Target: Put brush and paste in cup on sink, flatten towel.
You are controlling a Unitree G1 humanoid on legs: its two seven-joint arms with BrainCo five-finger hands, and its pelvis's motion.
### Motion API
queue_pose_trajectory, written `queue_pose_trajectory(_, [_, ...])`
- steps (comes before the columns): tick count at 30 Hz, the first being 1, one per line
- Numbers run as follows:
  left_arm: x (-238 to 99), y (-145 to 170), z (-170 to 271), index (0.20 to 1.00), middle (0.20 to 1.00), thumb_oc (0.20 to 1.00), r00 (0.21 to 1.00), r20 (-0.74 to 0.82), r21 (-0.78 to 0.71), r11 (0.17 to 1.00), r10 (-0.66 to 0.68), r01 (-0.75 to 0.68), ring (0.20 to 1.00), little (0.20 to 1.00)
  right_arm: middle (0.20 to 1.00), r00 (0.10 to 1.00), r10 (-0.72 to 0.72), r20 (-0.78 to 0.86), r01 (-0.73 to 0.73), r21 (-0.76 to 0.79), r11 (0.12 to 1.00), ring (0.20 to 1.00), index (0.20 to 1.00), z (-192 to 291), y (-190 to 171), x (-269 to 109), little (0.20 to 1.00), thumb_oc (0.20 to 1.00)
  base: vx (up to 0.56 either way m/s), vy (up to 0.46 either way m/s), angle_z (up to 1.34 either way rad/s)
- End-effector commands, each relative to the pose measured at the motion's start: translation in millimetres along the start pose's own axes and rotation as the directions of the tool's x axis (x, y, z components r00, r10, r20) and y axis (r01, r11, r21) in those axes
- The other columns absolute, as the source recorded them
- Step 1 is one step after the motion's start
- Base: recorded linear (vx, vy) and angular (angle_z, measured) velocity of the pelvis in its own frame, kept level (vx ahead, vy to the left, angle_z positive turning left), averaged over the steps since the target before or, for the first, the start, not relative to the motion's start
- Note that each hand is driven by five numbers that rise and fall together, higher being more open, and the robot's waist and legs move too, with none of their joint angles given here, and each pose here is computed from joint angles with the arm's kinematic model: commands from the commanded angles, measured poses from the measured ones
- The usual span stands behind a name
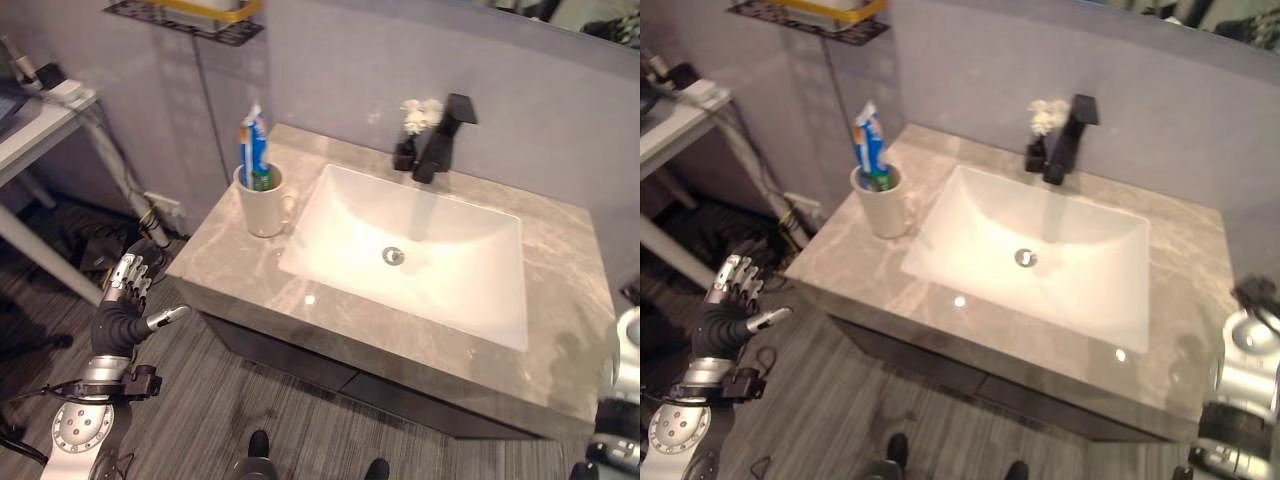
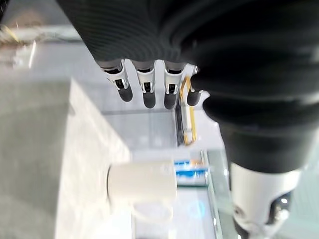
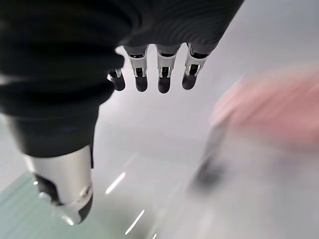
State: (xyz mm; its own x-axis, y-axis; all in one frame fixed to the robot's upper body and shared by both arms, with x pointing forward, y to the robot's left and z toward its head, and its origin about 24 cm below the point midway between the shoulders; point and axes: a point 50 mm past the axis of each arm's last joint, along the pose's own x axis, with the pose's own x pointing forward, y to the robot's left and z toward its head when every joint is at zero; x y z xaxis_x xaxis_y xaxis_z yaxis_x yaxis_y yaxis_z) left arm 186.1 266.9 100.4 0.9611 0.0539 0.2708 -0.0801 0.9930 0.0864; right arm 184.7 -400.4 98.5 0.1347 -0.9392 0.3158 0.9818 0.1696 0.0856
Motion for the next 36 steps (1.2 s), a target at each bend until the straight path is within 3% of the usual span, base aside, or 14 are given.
queue_pose_trajectory(1, [5,7,22,1.000,1.000,1.000,0.995,0.103,0.004,1.000,-0.003,0.003,1.000,1.000,1.000,0.977,-0.165,-0.138,0.147,-0.129,0.981,1.000,1.000,-36,-36,10,1.000,1.000,-0.02,0.127,-0.11])
queue_pose_trajectory(3, [6,4,20,1.000,1.000,1.000,0.995,0.096,-0.004,1.000,-0.019,0.020,1.000,1.000,1.000,0.905,-0.258,-0.339,0.157,-0.298,0.942,1.000,1.000,-84,-71,-9,1.000,1.000,-0.04,0.110,-0.02])
queue_pose_trajectory(6, [5,2,17,1.000,1.000,1.000,0.996,0.087,-0.036,0.999,-0.011,0.014,1.000,1.000,1.000,0.816,-0.278,-0.507,0.088,-0.366,0.926,1.000,1.000,-118,-94,-36,1.000,1.000,-0.03,0.101,-0.07])
queue_pose_trajectory(8, [4,3,16,0.755,0.755,0.755,0.997,0.083,-0.044,0.999,-0.004,0.008,0.755,0.755,1.000,0.781,-0.275,-0.560,0.054,-0.378,0.924,1.000,1.000,-128,-99,-46,1.000,1.000,-0.03,0.079,-0.18])
queue_pose_trajectory(9, [3,3,14,0.482,0.482,0.482,0.997,0.078,-0.063,0.998,0.010,-0.005,0.482,0.482,1.000,0.726,-0.268,-0.634,-0.028,-0.416,0.909,1.000,1.000,-142,-106,-65,1.000,1.000,-0.03,0.049,-0.12])
queue_pose_trajectory(10, [3,3,15,0.454,0.454,0.454,0.997,0.079,-0.063,0.998,0.011,-0.006,0.454,0.454,1.000,0.725,-0.265,-0.635,-0.029,-0.413,0.910,1.000,1.000,-142,-106,-64,1.000,1.000,-0.07,0.130,-0.25])
queue_pose_trajectory(11, [2,1,13,0.200,0.200,0.200,0.997,0.075,-0.094,0.996,0.018,-0.011,0.200,0.200,1.000,0.663,-0.236,-0.710,-0.156,-0.440,0.884,1.000,1.000,-154,-113,-86,1.000,1.000,-0.05,0.083,-0.37])
queue_pose_trajectory(12, [2,2,13,0.200,0.200,0.200,0.997,0.076,-0.094,0.995,0.020,-0.013,0.200,0.200,1.000,0.664,-0.234,-0.711,-0.158,-0.438,0.885,1.000,1.000,-154,-113,-86,1.000,1.000,-0.10,0.150,-0.61])
queue_pose_trajectory(13, [5,1,11,0.200,0.200,0.200,0.996,0.082,-0.125,0.992,0.019,-0.008,0.200,0.200,1.000,0.527,-0.124,-0.841,-0.509,-0.429,0.746,1.000,1.000,-173,-122,-129,1.000,1.000,-0.05,0.058,-0.53])
queue_pose_trajectory(15, [8,-1,9,0.200,0.200,0.200,0.997,0.082,-0.135,0.991,0.012,-0.001,0.200,0.200,1.000,0.425,-0.008,-0.905,-0.710,-0.339,0.617,1.000,1.000,-180,-116,-160,1.000,1.000,-0.02,-0.033,-0.41])
queue_pose_trajectory(16, [9,-4,3,0.200,0.200,0.200,0.998,0.067,-0.160,0.987,0.005,0.006,0.200,0.200,1.000,0.339,0.059,-0.939,-0.829,-0.268,0.491,1.000,1.000,-183,-112,-181,1.000,1.000,0.00,-0.104,-0.23])
queue_pose_trajectory(19, [4,-3,-4,0.200,0.200,0.200,0.999,0.035,-0.198,0.980,0.032,-0.025,0.200,0.200,1.000,0.207,0.212,-0.955,-0.967,-0.167,0.191,1.000,1.000,-184,-91,-210,1.000,1.000,0.03,-0.118,-0.10])
queue_pose_trajectory(25, [11,-12,-16,0.200,0.200,0.200,1.000,-0.006,-0.212,0.977,0.013,-0.014,0.200,0.200,1.000,0.056,0.408,-0.911,-0.991,-0.100,-0.086,1.000,1.000,-177,-56,-230,1.000,1.000,0.05,-0.162,0.05])
queue_pose_trajectory(36, [22,-13,-11,0.200,0.200,0.200,0.999,0.025,-0.212,0.977,0.039,-0.032,0.200,0.200,1.000,0.195,0.240,-0.951,-0.977,-0.168,0.131,1.000,1.000,-183,-91,-203,1.000,1.000,0.08,0.017,0.19])
